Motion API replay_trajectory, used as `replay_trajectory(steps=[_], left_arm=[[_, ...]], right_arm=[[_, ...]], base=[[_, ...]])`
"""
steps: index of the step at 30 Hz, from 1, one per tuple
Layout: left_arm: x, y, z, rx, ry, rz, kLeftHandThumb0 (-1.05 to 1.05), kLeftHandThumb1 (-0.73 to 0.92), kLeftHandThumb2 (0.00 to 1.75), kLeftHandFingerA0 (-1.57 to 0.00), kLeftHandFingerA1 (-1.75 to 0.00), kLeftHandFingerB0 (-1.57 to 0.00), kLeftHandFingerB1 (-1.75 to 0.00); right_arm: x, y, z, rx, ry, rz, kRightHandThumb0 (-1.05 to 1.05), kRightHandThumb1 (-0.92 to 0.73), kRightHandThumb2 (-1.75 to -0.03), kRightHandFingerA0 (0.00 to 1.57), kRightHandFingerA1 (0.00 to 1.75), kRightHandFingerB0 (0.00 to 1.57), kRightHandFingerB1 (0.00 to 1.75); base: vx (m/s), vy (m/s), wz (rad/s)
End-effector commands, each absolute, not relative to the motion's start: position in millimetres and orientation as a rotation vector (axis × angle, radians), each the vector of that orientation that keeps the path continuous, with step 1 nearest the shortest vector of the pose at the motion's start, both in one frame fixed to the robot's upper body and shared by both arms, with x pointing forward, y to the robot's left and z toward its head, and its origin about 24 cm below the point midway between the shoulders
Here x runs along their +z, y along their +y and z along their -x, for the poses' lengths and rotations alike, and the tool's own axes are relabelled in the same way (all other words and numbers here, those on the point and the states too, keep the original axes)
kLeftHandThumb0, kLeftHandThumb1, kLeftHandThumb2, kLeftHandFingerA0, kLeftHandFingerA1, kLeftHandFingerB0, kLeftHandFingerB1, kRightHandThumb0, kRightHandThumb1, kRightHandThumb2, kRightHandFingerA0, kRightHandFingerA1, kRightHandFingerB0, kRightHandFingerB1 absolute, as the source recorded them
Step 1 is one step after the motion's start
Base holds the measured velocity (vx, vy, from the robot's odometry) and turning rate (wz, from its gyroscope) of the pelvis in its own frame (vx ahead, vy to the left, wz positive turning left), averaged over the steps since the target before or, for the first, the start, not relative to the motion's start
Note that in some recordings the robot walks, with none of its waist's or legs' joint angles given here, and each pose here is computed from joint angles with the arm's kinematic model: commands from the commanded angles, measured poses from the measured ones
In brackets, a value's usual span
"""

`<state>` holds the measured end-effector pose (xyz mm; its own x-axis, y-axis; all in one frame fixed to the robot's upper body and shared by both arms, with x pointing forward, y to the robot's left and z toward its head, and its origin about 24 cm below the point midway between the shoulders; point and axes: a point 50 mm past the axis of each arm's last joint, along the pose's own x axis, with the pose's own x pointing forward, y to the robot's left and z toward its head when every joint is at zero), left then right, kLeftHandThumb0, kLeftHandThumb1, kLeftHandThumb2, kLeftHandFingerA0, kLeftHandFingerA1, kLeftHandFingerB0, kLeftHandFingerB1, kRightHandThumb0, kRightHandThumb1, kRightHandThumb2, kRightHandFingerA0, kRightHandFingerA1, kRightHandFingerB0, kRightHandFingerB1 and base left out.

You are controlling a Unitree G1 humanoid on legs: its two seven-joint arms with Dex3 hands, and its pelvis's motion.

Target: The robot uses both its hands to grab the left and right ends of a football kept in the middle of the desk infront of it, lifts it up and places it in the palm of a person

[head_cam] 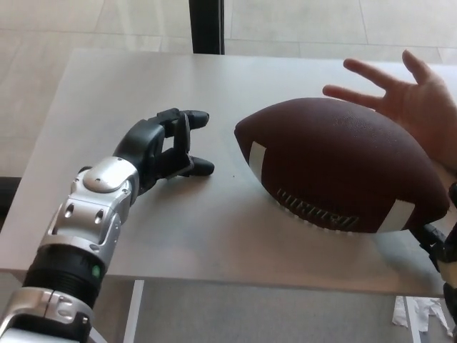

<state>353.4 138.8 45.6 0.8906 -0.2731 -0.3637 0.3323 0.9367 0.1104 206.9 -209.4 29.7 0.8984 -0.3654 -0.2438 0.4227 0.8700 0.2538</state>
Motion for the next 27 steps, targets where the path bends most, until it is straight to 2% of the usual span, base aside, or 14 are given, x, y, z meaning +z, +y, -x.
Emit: replay_trajectory(steps=[1,7,8,9,10,12,13,14,20,21,22,25,26,27], left_arm=[[40,133,-354,-0.245,0.362,-0.152,-1.01,0.91,0.88,-0.42,-0.60,-0.11,-0.31],[39,113,-355,-0.254,0.350,-0.102,-0.97,0.82,1.26,-0.38,-0.64,-0.08,-0.33],[38,111,-355,-0.259,0.351,-0.099,-1.05,0.92,0.86,-0.38,-0.59,-0.13,-0.30],[37,109,-354,-0.262,0.349,-0.100,-1.05,0.92,0.86,-0.38,-0.59,-0.13,-0.30],[36,103,-354,-0.252,0.354,-0.064,-0.95,0.80,1.24,-0.38,-0.63,-0.10,-0.35],[35,96,-354,-0.246,0.351,-0.053,-0.95,0.80,1.25,-0.39,-0.64,-0.10,-0.36],[35,91,-353,-0.251,0.351,-0.051,-1.05,0.92,0.90,-0.41,-0.60,-0.12,-0.31],[35,87,-353,-0.262,0.352,-0.054,-0.99,0.84,1.27,-0.39,-0.64,-0.12,-0.37],[40,74,-357,-0.294,0.345,-0.090,-0.99,0.85,1.28,-0.38,-0.62,-0.10,-0.44],[44,72,-360,-0.301,0.345,-0.093,-0.99,0.86,1.28,-0.39,-0.62,-0.12,-0.44],[45,72,-361,-0.305,0.343,-0.106,-1.04,0.90,1.30,-0.40,-0.61,-0.12,-0.44],[48,72,-364,-0.320,0.336,-0.120,-1.05,0.89,1.30,-0.41,-0.63,-0.14,-0.45],[51,71,-366,-0.313,0.340,-0.129,-1.05,0.88,1.30,-0.47,-0.65,-0.17,-0.45],[53,69,-368,-0.311,0.339,-0.136,-1.01,0.84,1.29,-0.45,-0.63,-0.16,-0.45]], right_arm=[[36,-215,-211,-0.420,0.155,-0.293,-0.98,-0.87,-0.72,0.59,0.50,0.38,0.34],[37,-217,-214,-0.423,0.143,-0.282,-0.90,-0.92,-0.69,0.57,0.47,0.35,0.32],[37,-217,-215,-0.426,0.144,-0.292,-0.99,-0.79,-1.13,0.53,0.57,0.32,0.45],[37,-218,-215,-0.430,0.147,-0.302,-0.99,-0.79,-1.13,0.53,0.57,0.32,0.45],[38,-218,-216,-0.440,0.147,-0.309,-0.96,-0.86,-0.71,0.61,0.49,0.39,0.34],[38,-216,-217,-0.436,0.145,-0.307,-0.99,-0.78,-1.13,0.56,0.57,0.36,0.46],[39,-215,-217,-0.432,0.147,-0.306,-0.99,-0.78,-1.13,0.56,0.57,0.35,0.46],[38,-214,-218,-0.430,0.149,-0.305,-0.96,-0.86,-0.71,0.61,0.47,0.38,0.33],[36,-211,-217,-0.409,0.155,-0.293,-0.97,-0.87,-0.71,0.60,0.49,0.37,0.34],[35,-210,-218,-0.401,0.159,-0.288,-0.99,-0.79,-1.14,0.55,0.58,0.32,0.46],[35,-209,-218,-0.400,0.160,-0.280,-0.97,-0.88,-0.72,0.60,0.50,0.37,0.34],[33,-207,-219,-0.404,0.168,-0.292,-0.94,-0.90,-0.68,0.62,0.49,0.39,0.34],[33,-206,-220,-0.408,0.172,-0.295,-0.99,-0.76,-1.13,0.59,0.58,0.35,0.47],[33,-206,-221,-0.412,0.173,-0.302,-1.00,-0.75,-1.13,0.58,0.57,0.35,0.47]], base=[[0.00,0.000,0.00],[0.00,0.000,0.00],[0.00,0.000,0.00],[0.00,0.000,0.00],[0.00,0.000,0.00],[0.00,0.000,0.00],[0.00,0.000,0.00],[0.00,0.000,0.00],[0.00,0.000,0.00],[0.00,0.000,0.00],[0.00,0.000,0.00],[0.00,0.000,0.00],[0.00,0.000,0.00],[0.00,0.000,0.00]])
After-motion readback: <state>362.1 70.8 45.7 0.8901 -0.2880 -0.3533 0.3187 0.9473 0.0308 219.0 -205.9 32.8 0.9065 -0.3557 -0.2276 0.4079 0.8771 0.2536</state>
